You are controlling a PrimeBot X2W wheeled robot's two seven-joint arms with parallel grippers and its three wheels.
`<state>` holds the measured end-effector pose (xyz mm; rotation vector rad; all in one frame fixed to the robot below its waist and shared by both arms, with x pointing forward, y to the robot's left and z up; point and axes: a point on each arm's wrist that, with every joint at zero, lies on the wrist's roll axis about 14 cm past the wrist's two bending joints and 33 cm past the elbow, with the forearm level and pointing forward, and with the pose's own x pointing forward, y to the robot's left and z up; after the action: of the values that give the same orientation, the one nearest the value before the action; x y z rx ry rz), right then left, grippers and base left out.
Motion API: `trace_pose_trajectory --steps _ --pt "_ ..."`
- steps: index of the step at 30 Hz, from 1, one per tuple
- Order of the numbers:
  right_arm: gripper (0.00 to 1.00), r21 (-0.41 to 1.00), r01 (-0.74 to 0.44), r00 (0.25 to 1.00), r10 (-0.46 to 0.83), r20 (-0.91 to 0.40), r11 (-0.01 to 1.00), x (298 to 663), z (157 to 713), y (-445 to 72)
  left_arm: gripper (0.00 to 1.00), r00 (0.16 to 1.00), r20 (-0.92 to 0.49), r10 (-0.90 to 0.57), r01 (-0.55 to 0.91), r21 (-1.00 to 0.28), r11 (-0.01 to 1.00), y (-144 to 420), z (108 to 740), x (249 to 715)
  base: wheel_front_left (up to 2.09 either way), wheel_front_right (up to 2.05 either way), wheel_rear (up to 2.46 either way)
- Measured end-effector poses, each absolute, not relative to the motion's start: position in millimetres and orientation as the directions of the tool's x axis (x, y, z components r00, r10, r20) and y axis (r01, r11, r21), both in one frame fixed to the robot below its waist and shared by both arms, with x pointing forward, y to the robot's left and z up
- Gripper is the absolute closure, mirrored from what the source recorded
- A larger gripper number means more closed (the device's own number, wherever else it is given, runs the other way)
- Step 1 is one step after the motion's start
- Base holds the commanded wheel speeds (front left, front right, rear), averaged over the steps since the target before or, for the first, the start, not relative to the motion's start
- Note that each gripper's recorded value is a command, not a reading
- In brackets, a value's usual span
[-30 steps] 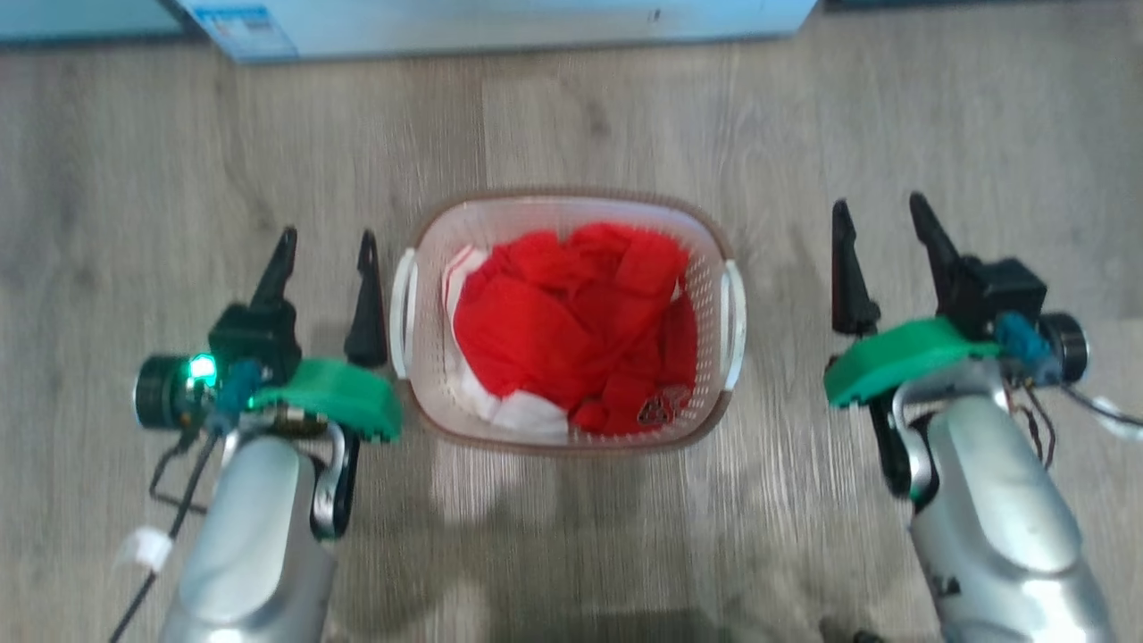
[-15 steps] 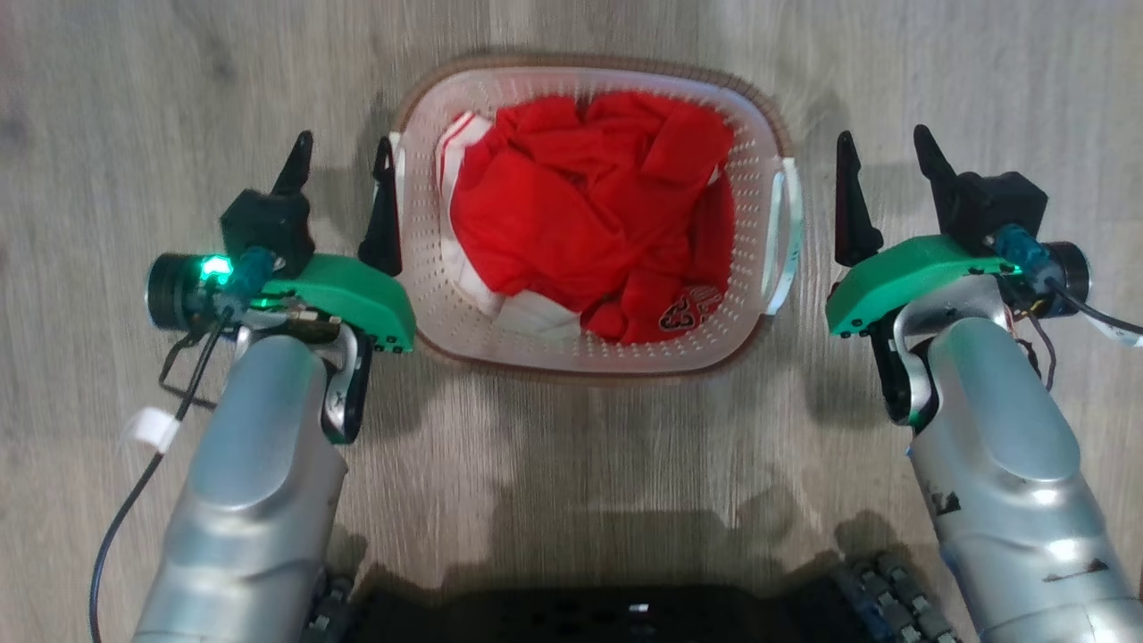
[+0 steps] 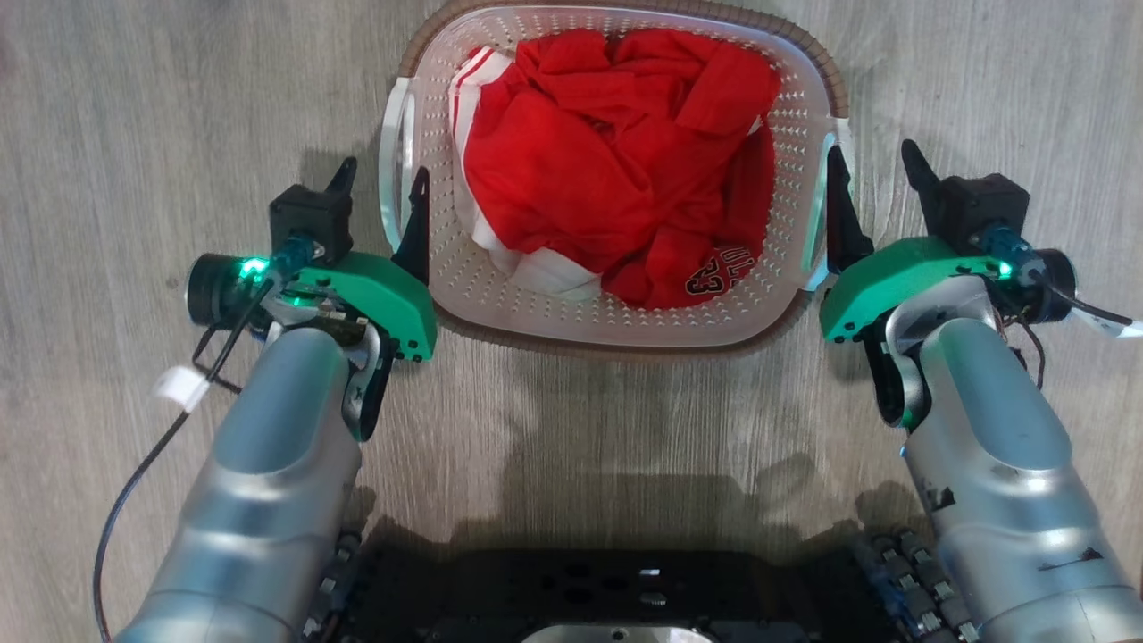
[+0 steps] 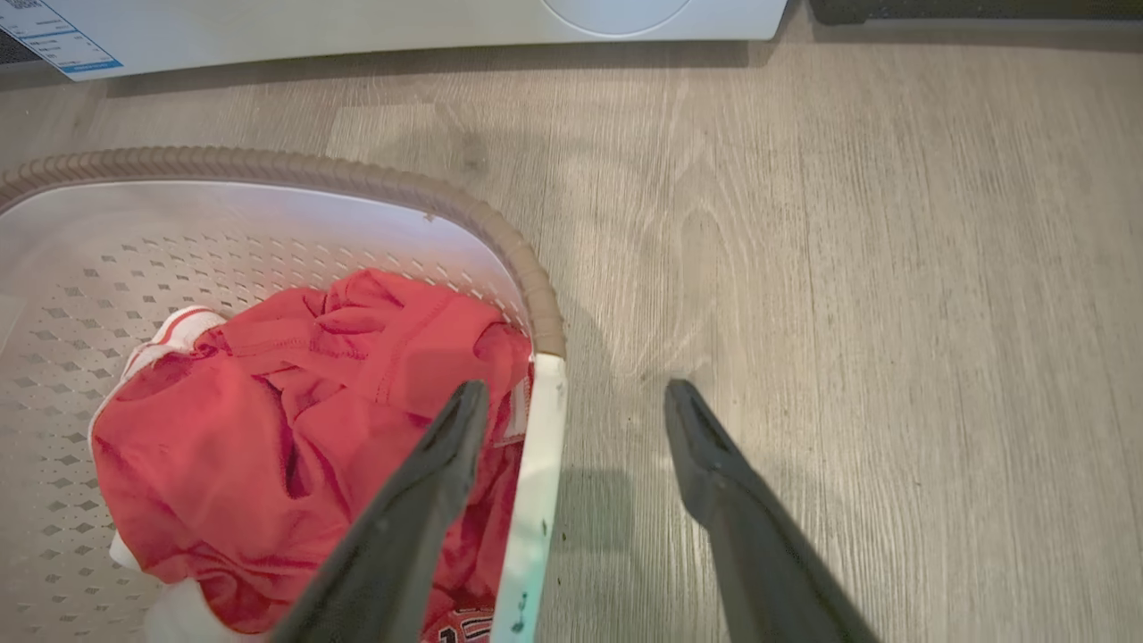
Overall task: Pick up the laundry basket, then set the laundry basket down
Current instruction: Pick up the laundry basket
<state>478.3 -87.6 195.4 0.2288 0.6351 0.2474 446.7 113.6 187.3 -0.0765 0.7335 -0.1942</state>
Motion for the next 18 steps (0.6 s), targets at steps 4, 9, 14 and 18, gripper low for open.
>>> trace_pose_trajectory --steps 4,9,14,18 --pt "0.00 0.297 -0.155 0.755 0.307 -0.580 0.942 471 185 -83 0.00 0.694 -0.682 -0.228 0.178 -0.145 0.973 110 178 441 0.00 0.00 0.00" --pt "0.00 0.305 -0.161 0.731 0.321 -0.602 0.938 471 169 -77 0.00 0.656 -0.715 -0.240 0.182 -0.158 0.970 110 163 437 0.00 0.00 0.00" --pt "0.00 0.313 -0.158 0.706 0.328 -0.628 0.937 467 152 -73 0.00 0.636 -0.730 -0.252 0.193 -0.166 0.967 108 152 439 0.00 0.00 0.00" --pt "0.00 0.315 -0.154 0.679 0.332 -0.654 0.936 459 137 -72 0.00 0.625 -0.737 -0.257 0.199 -0.168 0.965 108 143 442 0.00 0.00 0.00"
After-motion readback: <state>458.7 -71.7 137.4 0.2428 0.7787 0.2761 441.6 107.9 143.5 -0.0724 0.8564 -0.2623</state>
